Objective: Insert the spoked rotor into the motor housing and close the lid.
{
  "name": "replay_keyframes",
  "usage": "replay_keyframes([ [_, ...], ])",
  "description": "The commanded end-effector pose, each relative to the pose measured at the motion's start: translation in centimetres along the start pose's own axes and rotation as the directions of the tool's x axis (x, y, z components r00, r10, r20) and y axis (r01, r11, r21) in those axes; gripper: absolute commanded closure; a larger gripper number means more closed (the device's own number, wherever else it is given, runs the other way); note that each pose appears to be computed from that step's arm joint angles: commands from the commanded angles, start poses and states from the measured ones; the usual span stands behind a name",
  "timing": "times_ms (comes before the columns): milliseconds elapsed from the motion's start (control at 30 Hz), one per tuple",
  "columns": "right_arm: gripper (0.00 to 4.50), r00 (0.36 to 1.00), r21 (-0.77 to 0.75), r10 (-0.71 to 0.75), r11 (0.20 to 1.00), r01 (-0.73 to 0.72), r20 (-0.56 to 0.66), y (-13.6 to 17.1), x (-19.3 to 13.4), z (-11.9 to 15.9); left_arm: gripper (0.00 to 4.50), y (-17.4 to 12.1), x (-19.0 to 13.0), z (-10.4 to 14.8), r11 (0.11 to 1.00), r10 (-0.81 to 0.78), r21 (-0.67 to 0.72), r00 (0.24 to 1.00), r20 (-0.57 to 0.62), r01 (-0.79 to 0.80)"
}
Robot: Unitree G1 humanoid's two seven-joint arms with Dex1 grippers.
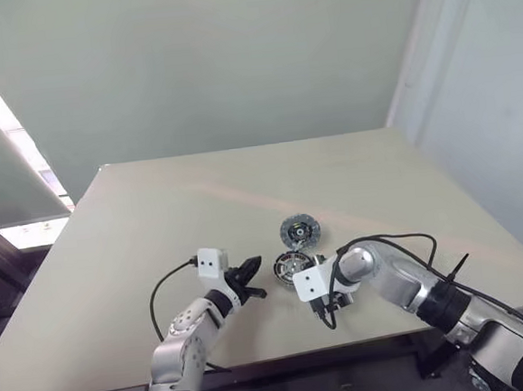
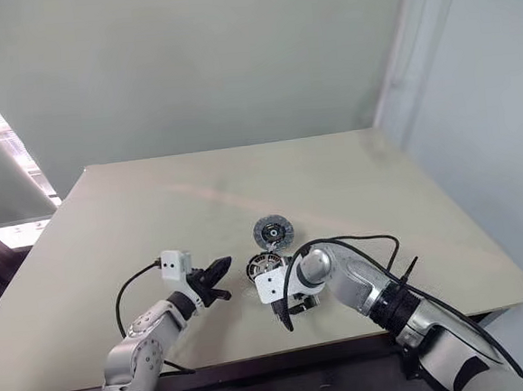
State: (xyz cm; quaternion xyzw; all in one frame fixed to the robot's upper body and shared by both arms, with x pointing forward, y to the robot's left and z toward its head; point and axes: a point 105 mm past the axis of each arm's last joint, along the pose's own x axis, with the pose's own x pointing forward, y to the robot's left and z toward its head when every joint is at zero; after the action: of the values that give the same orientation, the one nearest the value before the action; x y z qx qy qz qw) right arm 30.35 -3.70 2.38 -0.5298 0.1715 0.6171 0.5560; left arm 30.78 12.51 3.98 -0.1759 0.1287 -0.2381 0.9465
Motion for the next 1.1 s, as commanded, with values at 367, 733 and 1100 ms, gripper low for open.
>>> replay_keyframes([
  [367,0.93,0.997,-0.027,-0.076,0.997,0.076,-0.005,-2.1,0.4,-0.3,4.50,-0.6,0.2,1.1,0.999,-0.022,0.036,0.999,0.034,0.021],
  [733,4.38,0.996,-0.024,-0.090,0.996,0.090,-0.013,-2.2,0.7,-0.4,4.50,-0.9,0.4,1.1,0.999,-0.037,0.038,0.999,0.033,0.036],
  [1100,4.42,0.990,0.019,-0.118,0.993,0.117,0.071,-2.8,0.1,1.4,4.50,-0.6,0.4,1.2,0.999,-0.030,0.040,0.999,0.033,0.029],
])
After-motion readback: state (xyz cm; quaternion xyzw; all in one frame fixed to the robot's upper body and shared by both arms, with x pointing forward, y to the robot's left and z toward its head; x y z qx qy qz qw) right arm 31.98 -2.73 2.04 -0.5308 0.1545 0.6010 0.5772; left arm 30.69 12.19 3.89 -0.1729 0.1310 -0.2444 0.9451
